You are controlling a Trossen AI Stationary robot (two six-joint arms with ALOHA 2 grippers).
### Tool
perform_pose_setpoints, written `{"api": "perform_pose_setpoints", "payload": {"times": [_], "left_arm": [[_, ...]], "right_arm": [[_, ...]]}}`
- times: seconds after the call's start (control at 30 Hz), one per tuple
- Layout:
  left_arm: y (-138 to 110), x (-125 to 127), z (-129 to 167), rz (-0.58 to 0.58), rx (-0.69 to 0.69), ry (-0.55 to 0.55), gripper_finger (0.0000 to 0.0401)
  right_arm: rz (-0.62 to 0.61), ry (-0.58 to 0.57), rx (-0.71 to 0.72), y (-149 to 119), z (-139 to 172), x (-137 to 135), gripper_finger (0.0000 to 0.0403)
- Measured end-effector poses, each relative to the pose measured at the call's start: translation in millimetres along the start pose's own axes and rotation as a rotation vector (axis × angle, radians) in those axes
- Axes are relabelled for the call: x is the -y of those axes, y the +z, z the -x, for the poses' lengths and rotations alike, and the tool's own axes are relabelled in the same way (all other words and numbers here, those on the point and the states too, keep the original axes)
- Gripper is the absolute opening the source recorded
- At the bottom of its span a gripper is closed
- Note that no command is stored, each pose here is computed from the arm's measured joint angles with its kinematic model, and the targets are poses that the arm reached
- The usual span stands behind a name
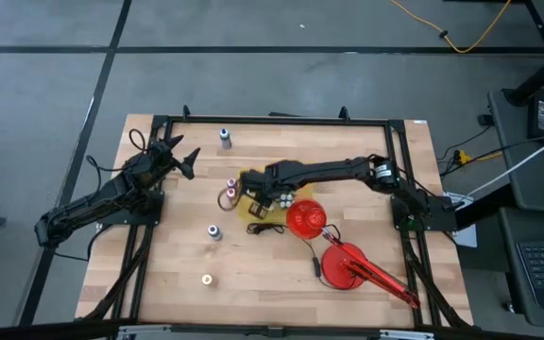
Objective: Pick & Place food coloring
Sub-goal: Put the large blue food coloring bottle into the yellow container
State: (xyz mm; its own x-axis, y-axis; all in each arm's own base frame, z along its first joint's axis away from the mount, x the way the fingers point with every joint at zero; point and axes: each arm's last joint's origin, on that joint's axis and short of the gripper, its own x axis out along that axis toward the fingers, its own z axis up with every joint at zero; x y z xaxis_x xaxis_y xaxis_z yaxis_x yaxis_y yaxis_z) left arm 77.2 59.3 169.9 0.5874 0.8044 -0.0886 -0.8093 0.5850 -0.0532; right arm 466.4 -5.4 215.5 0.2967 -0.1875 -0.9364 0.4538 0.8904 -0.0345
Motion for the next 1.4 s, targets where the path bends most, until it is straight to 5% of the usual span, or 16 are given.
{"api": "perform_pose_setpoints", "payload": {"times": [0.23,0.5,0.83,1.17,1.4], "left_arm": [[0,0,0,0.0,0.0,0.0,0.0364],[0,0,0,0.0,0.0,0.0,0.0365],[0,0,0,0.0,0.0,0.0,0.0365],[0,0,0,0.0,0.0,0.0,0.0365],[0,0,0,0.0,0.0,0.0,0.0363]], "right_arm": [[-0.011,0.037,0.202,26,16,41,0.0161],[-0.008,0.022,0.414,21,37,103,0.0273],[0.021,-0.086,0.787,-38,80,176,0.0392],[-0.052,-0.236,1.057,-111,105,228,0.0398],[-0.092,-0.275,1.136,-163,96,237,0.0398]]}}
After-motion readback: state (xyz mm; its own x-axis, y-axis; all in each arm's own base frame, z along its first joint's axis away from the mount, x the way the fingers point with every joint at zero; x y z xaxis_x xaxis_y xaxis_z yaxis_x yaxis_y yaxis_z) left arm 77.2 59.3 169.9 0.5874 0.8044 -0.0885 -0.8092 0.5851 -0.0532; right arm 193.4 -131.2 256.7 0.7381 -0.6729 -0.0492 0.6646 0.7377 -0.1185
